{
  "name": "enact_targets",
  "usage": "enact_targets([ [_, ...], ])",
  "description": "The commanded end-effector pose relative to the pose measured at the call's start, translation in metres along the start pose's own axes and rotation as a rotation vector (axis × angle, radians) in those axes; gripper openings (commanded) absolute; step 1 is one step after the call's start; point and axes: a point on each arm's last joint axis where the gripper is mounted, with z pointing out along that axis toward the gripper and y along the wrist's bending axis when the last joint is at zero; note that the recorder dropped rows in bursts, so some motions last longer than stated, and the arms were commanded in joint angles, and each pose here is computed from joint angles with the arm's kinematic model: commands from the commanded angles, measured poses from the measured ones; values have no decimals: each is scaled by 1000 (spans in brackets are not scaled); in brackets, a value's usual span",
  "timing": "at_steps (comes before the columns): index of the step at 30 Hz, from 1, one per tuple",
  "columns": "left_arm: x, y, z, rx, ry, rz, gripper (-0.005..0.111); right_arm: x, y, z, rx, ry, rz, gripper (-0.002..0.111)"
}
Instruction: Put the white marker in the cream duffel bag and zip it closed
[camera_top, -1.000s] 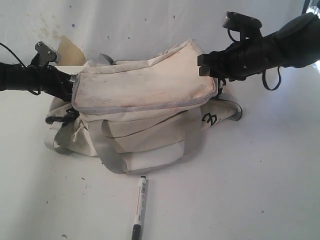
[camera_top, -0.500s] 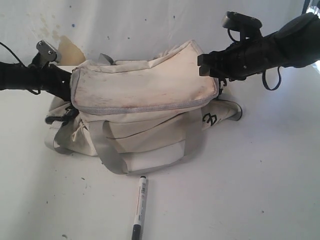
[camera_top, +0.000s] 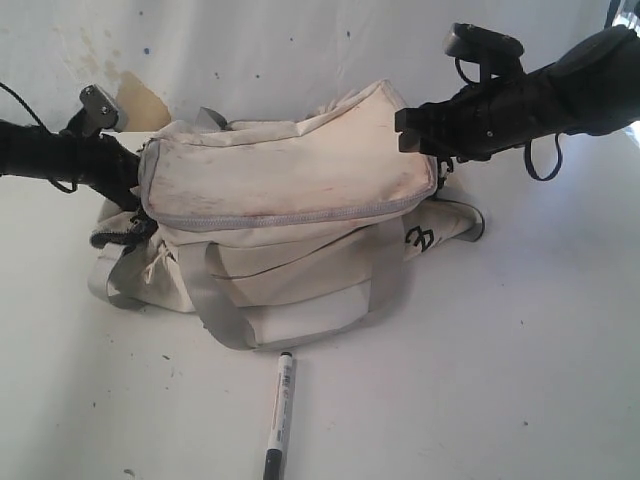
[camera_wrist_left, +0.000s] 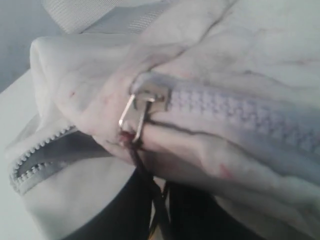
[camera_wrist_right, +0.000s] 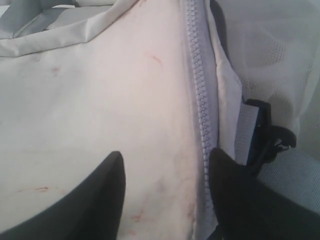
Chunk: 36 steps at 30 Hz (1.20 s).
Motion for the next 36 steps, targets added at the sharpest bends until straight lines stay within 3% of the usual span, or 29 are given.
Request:
enact_targets([
  [1,-20,3,-20,7,53,48,0,-2,-5,-2,11,-8,8,47],
  [11,-61,6,-58,-22,57,0,0,-1,-5,-2,11,-8,2,47],
  [17,-68,6,-79,-48,189,-144,0,-2,-4,-2,9,-11,-82,47],
  [22,-81,4,-95,-73,200,-292,0,-7,-3,-7,17,-35,-103,47],
  [28,-88,-10,-99,63,205,-404,0,-14,-1,-15,35,-82,-82,47],
  [33,-89,-17,-100,135,217,-467,0,-9,18,-12,-103,-44,17,47],
  [36,-89,-18,-100,146,221,-468,0,-11,39,-12,-193,-25,-81,47],
])
